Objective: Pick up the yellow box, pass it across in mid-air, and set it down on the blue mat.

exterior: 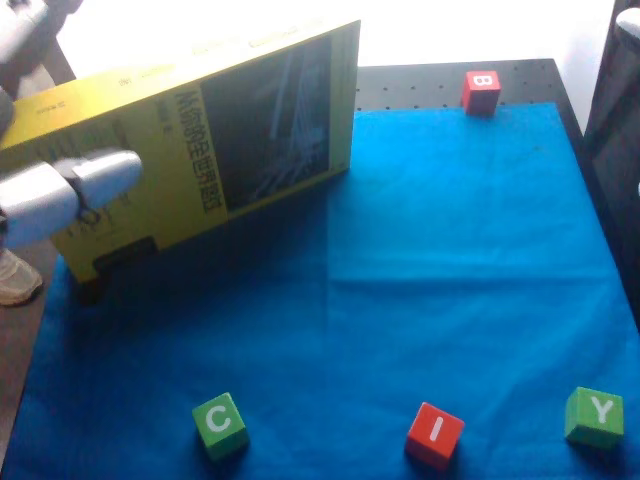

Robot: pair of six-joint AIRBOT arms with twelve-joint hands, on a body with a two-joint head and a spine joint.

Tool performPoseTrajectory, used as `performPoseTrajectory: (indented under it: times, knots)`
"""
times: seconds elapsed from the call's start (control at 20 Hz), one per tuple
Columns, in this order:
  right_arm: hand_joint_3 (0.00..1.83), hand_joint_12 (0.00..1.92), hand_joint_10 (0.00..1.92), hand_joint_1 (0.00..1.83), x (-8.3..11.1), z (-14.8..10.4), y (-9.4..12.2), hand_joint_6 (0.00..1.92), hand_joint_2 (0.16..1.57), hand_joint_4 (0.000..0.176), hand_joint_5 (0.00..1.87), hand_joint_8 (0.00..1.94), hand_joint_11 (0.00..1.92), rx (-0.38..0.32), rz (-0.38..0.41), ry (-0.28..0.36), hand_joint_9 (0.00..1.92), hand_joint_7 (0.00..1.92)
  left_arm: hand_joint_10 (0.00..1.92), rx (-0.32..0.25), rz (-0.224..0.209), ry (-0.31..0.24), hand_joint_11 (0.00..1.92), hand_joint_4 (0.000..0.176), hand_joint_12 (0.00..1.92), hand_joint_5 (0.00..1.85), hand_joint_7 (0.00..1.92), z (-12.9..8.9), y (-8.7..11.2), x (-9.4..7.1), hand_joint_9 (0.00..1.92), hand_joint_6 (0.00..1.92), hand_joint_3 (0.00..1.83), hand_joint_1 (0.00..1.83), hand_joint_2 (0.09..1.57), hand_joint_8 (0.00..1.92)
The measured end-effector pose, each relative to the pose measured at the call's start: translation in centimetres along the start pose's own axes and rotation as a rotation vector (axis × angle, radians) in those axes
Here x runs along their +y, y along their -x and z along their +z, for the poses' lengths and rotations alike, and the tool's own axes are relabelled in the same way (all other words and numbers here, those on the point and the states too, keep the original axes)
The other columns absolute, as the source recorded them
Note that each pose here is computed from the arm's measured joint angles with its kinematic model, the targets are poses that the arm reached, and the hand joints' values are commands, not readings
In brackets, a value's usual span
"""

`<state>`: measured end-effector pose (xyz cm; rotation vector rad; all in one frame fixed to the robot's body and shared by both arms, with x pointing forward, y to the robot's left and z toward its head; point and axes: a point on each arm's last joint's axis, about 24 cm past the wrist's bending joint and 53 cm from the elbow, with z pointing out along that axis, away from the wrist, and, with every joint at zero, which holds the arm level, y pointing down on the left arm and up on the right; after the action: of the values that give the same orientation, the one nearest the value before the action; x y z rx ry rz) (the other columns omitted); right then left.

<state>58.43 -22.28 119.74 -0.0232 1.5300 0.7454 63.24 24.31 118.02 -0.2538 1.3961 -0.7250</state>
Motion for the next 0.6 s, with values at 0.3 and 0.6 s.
performPoseTrajectory:
  times: [0.3, 0.6]
  knots:
    - [0.0, 0.0, 0.0, 0.32, 0.0, 0.1, -0.3, 0.0, 1.32, 0.042, 0.0, 0.0, 0.0, 0.002, 0.007, 0.001, 0.0, 0.0, 1.92, 0.016, -0.048, -0.019, 1.6, 0.0, 1.92, 1.21, 1.4, 0.9, -1.2, -0.1, 1.53, 1.91, 0.02, 1.19, 1.13, 1.91]
    - [0.0, 0.0, 0.0, 0.34, 0.5, 0.2, -0.4, 0.0, 1.34, 0.1, 0.0, 0.0, 0.0, 0.006, 0.015, 0.02, 0.0, 0.0, 1.92, 0.027, -0.04, -0.097, 1.59, 0.0, 1.92, 1.18, 1.39, 0.1, -1.4, -2.7, 1.5, 1.92, 0.0, 1.28, 1.15, 1.92]
